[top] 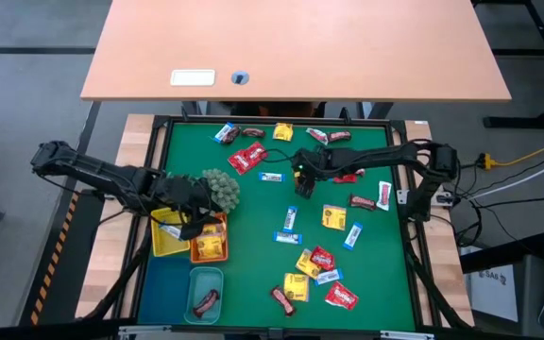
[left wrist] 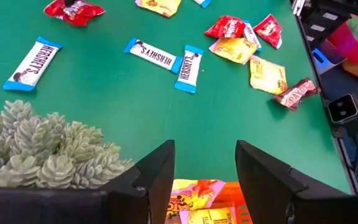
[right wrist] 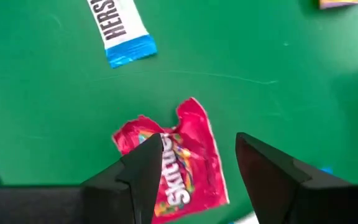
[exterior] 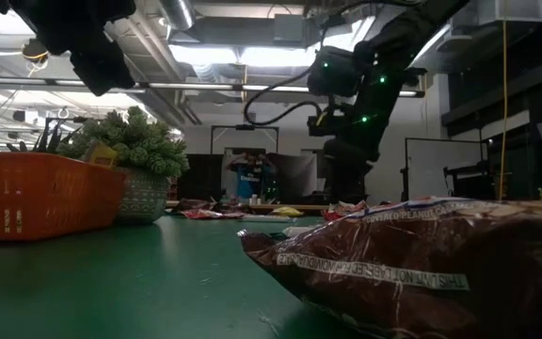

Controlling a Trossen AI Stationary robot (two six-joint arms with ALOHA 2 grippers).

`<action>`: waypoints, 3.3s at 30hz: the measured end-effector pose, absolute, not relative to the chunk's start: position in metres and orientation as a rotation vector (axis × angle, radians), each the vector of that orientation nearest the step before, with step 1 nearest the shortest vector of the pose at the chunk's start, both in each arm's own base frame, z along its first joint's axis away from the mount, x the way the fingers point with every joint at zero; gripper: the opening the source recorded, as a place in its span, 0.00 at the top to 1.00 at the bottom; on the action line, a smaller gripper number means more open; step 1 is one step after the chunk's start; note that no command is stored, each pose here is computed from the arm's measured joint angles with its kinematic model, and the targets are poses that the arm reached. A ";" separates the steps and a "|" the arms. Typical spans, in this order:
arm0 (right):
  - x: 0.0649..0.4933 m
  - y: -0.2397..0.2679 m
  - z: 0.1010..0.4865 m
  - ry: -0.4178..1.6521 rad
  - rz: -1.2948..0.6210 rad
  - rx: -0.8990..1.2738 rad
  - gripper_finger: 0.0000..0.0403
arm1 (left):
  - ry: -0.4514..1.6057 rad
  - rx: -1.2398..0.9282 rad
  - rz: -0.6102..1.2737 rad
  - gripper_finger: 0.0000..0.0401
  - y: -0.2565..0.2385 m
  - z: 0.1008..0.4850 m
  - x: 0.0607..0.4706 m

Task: Sort candy
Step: Put the red candy into the blue basket

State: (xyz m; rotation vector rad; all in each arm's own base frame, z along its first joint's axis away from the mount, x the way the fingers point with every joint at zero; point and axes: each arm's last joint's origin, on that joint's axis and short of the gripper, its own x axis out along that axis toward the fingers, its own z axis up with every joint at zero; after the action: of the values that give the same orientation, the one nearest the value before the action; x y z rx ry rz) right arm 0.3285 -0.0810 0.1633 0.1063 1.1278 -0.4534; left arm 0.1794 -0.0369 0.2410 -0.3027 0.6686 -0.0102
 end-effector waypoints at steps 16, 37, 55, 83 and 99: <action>0.335 -0.080 0.135 1.218 -0.345 0.090 0.50 | 0.675 -0.302 -0.009 0.60 -0.037 0.240 0.180; 0.338 -0.081 0.131 1.245 -0.346 0.089 0.97 | 0.644 -0.301 -0.018 0.60 -0.037 0.242 0.182; 0.401 -0.015 0.205 0.963 0.072 0.140 0.98 | 0.412 0.010 -0.114 0.60 -0.040 0.260 0.192; 0.429 0.062 0.267 0.587 0.260 0.053 0.97 | 0.395 0.331 -0.084 0.62 -0.059 0.243 0.219; 0.430 0.061 0.269 0.569 0.254 0.063 0.97 | 0.434 0.328 -0.108 0.94 -0.059 0.240 0.218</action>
State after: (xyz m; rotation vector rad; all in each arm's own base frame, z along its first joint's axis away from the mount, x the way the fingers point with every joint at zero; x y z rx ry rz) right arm 0.4299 0.0614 0.2689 0.0631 0.5693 0.2539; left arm 0.2175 -0.0594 0.2400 0.3283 0.4336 -0.1077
